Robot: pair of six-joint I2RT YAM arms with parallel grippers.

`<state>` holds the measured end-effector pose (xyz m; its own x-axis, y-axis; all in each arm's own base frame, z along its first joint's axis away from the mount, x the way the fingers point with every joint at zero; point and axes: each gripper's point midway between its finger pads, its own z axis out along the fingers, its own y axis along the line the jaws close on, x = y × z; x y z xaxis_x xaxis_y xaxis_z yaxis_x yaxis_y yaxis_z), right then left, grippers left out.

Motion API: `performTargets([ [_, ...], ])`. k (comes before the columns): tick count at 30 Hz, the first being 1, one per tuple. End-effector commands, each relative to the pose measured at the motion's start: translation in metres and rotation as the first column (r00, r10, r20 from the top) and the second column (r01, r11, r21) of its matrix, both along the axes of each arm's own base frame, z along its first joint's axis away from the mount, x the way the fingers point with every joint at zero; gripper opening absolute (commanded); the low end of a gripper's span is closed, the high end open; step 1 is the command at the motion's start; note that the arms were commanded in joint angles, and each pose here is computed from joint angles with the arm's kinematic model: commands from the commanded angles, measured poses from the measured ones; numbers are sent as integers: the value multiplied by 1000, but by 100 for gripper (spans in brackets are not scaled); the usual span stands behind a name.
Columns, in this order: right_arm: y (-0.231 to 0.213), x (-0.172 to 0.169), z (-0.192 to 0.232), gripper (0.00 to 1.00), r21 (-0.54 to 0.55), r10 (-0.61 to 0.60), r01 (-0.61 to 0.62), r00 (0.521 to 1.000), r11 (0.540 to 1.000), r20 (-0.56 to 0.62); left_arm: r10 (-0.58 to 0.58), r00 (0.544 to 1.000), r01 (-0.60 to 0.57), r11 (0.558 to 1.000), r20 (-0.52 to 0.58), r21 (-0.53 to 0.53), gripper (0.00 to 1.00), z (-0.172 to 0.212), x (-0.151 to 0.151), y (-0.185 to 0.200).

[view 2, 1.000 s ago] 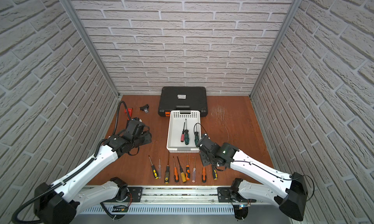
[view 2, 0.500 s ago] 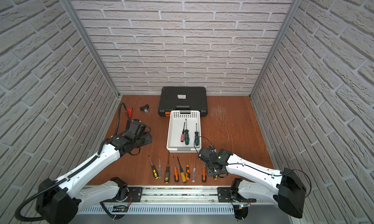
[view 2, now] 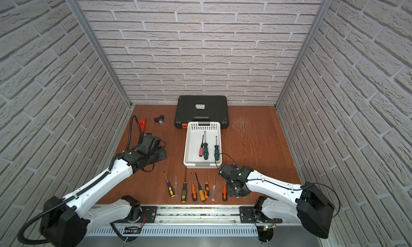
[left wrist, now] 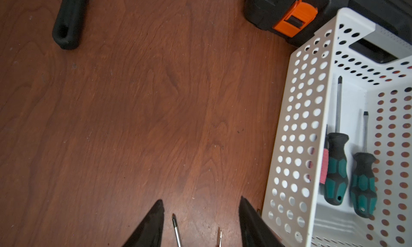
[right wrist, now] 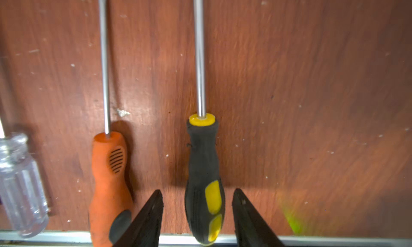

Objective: Put the screwdriver in the bin
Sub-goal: 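Close the right gripper on the yellow-black screwdriver's handle and lift it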

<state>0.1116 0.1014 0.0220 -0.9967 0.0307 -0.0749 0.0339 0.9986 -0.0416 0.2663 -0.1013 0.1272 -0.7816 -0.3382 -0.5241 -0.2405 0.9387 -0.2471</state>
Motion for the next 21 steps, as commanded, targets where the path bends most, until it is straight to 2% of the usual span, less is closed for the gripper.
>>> performTargets([
  [1, 5, 0, -5, 51, 41, -28, 29, 1000, 999, -10, 21, 999, -21, 1000, 33, -13, 55, 2, 4, 3],
  [7, 5, -4, -15, 42, 52, -50, 52, 998, 997, -35, 35, 999, -35, 999, 35, -17, 55, 1, 2, 7],
  [10, 3, -6, -18, 32, 44, -52, 54, 998, 998, -45, 42, 999, -41, 999, 33, -16, 55, 1, 1, 10],
  [13, -2, -9, -21, 18, 28, -67, 69, 997, 997, -48, 53, 997, -52, 999, 50, -16, 55, 4, 1, 12],
  [14, -5, -8, -20, 6, 20, -79, 80, 996, 997, -39, 55, 997, -54, 998, 55, -15, 55, 4, 1, 13],
  [21, -19, 9, 21, 6, 70, -147, 142, 986, 987, 74, 70, 996, -69, 997, 63, -20, 55, 6, -1, 18],
])
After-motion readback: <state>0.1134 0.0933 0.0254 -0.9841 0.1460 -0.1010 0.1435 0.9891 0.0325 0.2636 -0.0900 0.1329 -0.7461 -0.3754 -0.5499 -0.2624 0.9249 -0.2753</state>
